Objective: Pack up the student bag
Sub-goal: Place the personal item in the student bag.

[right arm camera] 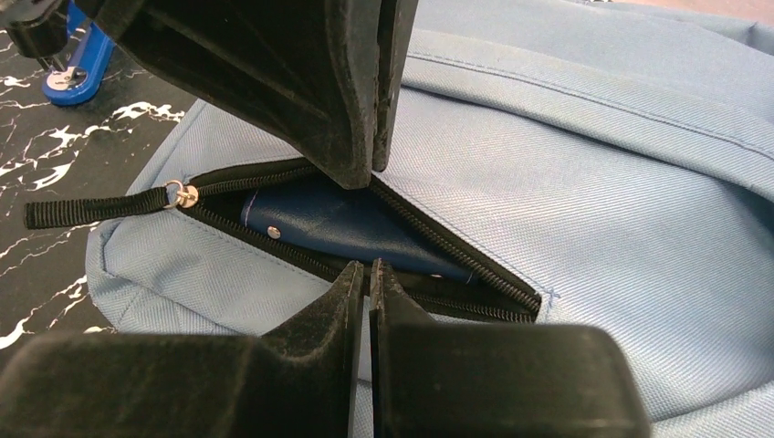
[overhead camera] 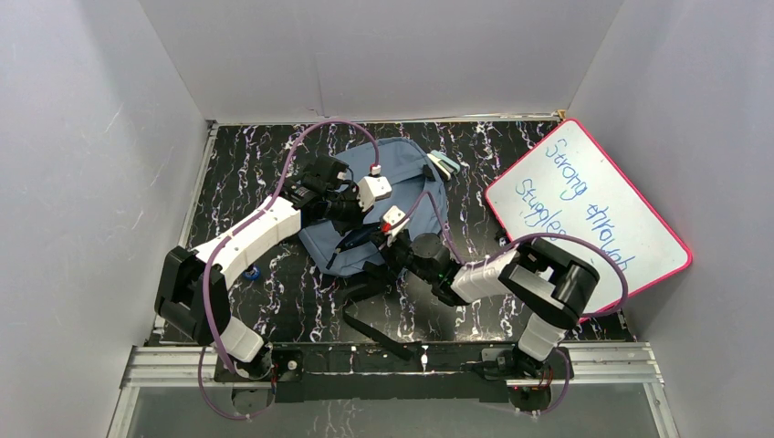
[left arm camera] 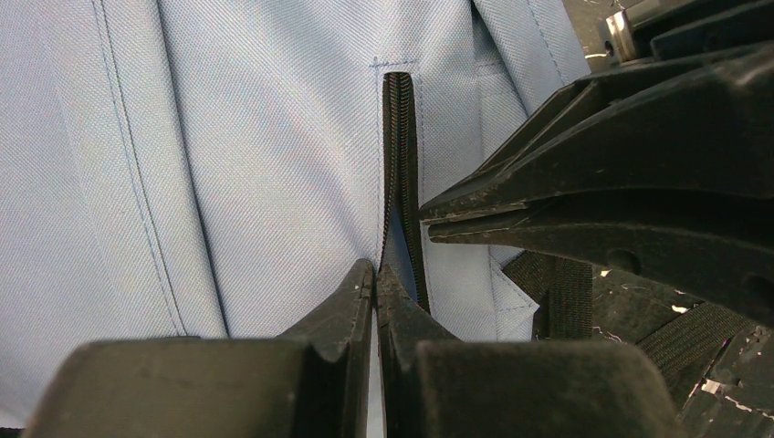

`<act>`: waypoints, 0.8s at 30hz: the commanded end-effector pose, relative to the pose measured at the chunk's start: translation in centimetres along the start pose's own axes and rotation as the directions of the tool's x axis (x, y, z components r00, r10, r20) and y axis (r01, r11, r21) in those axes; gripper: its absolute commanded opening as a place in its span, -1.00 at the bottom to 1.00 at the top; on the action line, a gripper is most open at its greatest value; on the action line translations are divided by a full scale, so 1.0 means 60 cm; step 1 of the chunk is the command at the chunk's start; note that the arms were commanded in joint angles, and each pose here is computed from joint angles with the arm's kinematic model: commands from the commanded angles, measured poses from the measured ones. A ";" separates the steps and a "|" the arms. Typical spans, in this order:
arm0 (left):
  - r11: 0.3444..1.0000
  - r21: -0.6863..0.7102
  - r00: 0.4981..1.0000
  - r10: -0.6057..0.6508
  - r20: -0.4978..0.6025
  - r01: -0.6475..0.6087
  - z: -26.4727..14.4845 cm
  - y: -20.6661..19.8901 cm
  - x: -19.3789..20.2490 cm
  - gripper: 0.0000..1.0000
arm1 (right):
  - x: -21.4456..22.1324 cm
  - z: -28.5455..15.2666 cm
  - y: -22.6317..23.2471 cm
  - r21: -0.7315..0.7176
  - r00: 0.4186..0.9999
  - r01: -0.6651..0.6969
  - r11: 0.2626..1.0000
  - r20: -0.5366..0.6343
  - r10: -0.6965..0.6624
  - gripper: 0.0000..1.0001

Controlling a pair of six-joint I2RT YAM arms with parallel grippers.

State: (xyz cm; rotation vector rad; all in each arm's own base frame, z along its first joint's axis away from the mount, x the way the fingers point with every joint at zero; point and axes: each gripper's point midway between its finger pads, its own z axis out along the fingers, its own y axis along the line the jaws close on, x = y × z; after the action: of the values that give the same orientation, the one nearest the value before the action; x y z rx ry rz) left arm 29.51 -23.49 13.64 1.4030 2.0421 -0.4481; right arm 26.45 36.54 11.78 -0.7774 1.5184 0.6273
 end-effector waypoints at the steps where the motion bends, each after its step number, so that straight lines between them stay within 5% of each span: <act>1: 1.000 0.012 0.998 0.016 0.063 -0.017 -0.017 -0.004 -0.038 -1.00 | -0.051 0.022 0.000 -0.008 0.994 -0.023 1.000 0.103 0.024 -0.73; 24: 1.000 0.015 0.998 0.013 0.062 -0.014 -0.017 -0.006 -0.036 -1.00 | -0.043 0.051 -0.005 -0.020 0.994 -0.018 1.000 0.106 0.020 -0.73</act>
State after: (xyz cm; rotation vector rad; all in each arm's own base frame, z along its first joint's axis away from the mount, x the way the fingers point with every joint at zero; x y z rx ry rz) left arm 29.50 -23.49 13.64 1.4012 2.0436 -0.4489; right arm 27.65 37.79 10.81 -0.7920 1.5207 0.6408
